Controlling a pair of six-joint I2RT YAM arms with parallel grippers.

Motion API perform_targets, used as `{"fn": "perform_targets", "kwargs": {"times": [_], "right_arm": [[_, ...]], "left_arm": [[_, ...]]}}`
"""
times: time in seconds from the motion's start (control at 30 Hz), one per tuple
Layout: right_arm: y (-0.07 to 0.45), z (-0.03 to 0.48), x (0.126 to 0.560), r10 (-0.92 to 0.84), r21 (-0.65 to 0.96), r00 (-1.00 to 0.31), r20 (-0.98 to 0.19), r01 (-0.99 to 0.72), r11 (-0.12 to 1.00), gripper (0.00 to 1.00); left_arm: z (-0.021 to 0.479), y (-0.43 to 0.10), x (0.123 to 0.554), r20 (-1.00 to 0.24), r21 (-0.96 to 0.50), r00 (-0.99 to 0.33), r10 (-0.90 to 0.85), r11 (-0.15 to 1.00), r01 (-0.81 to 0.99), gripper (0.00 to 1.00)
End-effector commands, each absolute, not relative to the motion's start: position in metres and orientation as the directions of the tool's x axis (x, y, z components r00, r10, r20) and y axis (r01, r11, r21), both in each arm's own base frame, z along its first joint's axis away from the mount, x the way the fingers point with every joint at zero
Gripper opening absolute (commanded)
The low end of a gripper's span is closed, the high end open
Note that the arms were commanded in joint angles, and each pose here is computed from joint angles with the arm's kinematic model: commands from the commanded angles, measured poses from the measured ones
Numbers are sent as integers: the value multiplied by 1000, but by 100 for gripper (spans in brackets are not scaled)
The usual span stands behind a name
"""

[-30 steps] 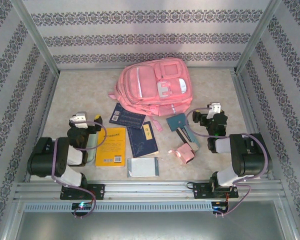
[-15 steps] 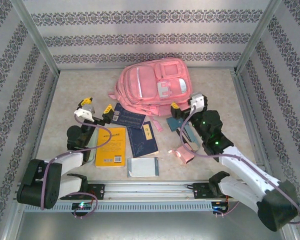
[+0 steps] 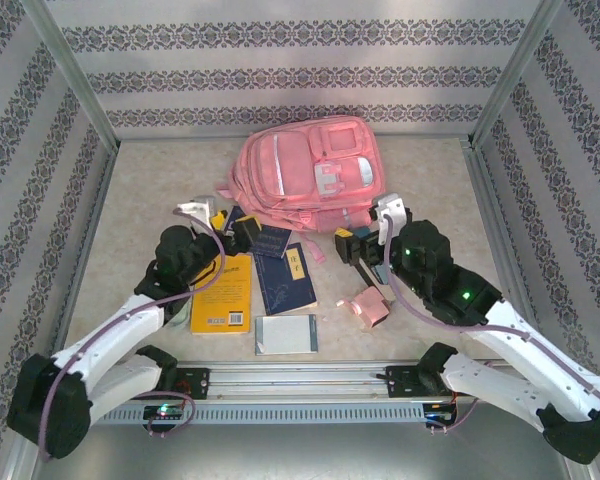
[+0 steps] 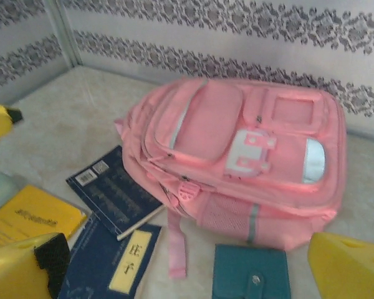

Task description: Pack the student bag

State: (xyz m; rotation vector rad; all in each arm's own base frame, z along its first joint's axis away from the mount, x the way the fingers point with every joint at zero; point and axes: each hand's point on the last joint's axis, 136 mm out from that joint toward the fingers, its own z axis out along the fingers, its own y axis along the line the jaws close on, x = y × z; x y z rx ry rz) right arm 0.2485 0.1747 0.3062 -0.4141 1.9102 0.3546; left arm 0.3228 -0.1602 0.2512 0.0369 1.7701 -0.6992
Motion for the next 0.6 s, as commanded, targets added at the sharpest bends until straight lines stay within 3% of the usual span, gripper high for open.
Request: {"fn": "perform_targets", "kwargs": {"times": [0.0, 0.13, 0.2, 0.27, 0.37, 0.5, 0.57], "right_arm": [[155, 286, 240, -200, 3, -547, -813, -348, 938, 98], [159, 285, 227, -325, 6, -722, -611, -414, 910, 98], [162, 282, 239, -240, 88, -745, -622, -371, 924, 98], [167, 284, 251, -120, 242, -755, -645, -350, 905, 98], [150, 292, 278, 112, 398, -772, -626, -193, 897, 95], [131, 289, 290, 252, 474, -787, -563, -57, 879, 76], [128, 280, 288, 293, 514, -820, -491, -1, 858, 76]], "left_arm": [[238, -124, 315, -894, -238, -421, -155, 959, 151, 100], [242, -113, 311, -792, -79, -611, 1, 991, 104, 100], [247, -114, 305, -732, -18, -675, 91, 988, 153, 100], [248, -90, 312, -742, 30, -670, 16, 999, -10, 100], [250, -94, 331, -784, -109, -613, -100, 994, -23, 100], [212, -91, 361, -598, -164, -771, -220, 975, -151, 100], [196, -98, 378, -530, -194, -810, -249, 966, -169, 100]]}}
